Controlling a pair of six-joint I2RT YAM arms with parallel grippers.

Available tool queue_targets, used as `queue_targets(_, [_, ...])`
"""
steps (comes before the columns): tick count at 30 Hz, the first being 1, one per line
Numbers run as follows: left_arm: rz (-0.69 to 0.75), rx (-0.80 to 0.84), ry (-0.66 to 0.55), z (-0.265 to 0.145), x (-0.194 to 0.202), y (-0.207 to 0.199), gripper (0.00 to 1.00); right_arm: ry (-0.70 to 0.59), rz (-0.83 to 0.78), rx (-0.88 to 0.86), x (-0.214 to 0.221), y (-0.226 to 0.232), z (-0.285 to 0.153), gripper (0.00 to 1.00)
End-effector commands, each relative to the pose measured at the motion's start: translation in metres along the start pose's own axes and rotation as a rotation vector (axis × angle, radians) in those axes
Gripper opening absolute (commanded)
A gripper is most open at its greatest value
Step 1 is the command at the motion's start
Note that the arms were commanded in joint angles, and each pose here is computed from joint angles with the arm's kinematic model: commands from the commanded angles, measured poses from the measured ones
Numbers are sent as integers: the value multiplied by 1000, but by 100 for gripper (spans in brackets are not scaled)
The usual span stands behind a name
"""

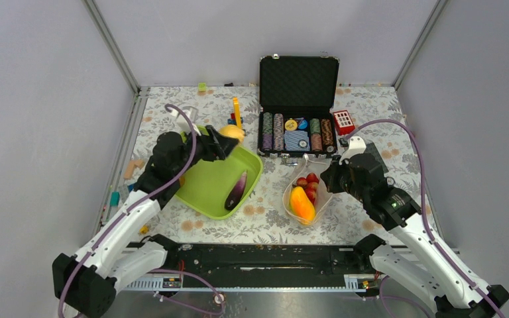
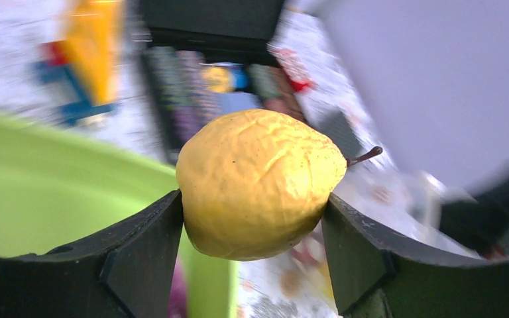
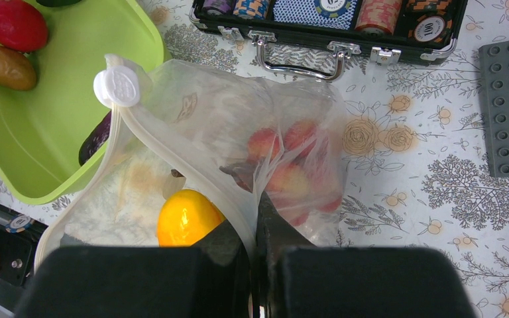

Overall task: Place the food in the zip-top bag and seal the zipper
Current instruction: Pick up the fake fruit from the bin, then place the fake fruit in the zipper food storage bag.

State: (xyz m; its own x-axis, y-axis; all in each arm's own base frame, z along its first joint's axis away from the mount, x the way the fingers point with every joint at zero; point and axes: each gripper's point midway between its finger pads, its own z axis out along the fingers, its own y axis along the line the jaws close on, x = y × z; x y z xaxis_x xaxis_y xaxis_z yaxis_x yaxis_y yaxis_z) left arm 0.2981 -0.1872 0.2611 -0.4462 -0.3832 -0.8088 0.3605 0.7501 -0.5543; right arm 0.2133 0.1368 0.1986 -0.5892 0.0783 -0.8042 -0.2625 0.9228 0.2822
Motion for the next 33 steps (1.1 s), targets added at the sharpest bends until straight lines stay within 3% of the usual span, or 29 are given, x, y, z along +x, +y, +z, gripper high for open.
queue_targets(1, [225, 582, 48, -37, 10, -127, 19, -39, 18, -49, -11, 11, -2, 3])
queue_targets(5, [355, 860, 120, -65, 43, -186, 21, -39, 21, -56, -11, 13, -2, 3])
queue_targets(10, [440, 1135, 236, -85, 81, -228, 21, -44, 23, -68, -11, 14, -5, 3])
queue_targets(16, [476, 1317, 426, -84, 121, -257, 20, -37, 24, -75, -9, 15, -6, 3])
queue_targets(25, [487, 1189, 529, -34, 141, -257, 21, -51, 24, -80, -10, 15, -11, 3])
queue_targets(33, [541, 952, 581, 5, 156, -229, 29, -47, 24, -83, -10, 15, -10, 4])
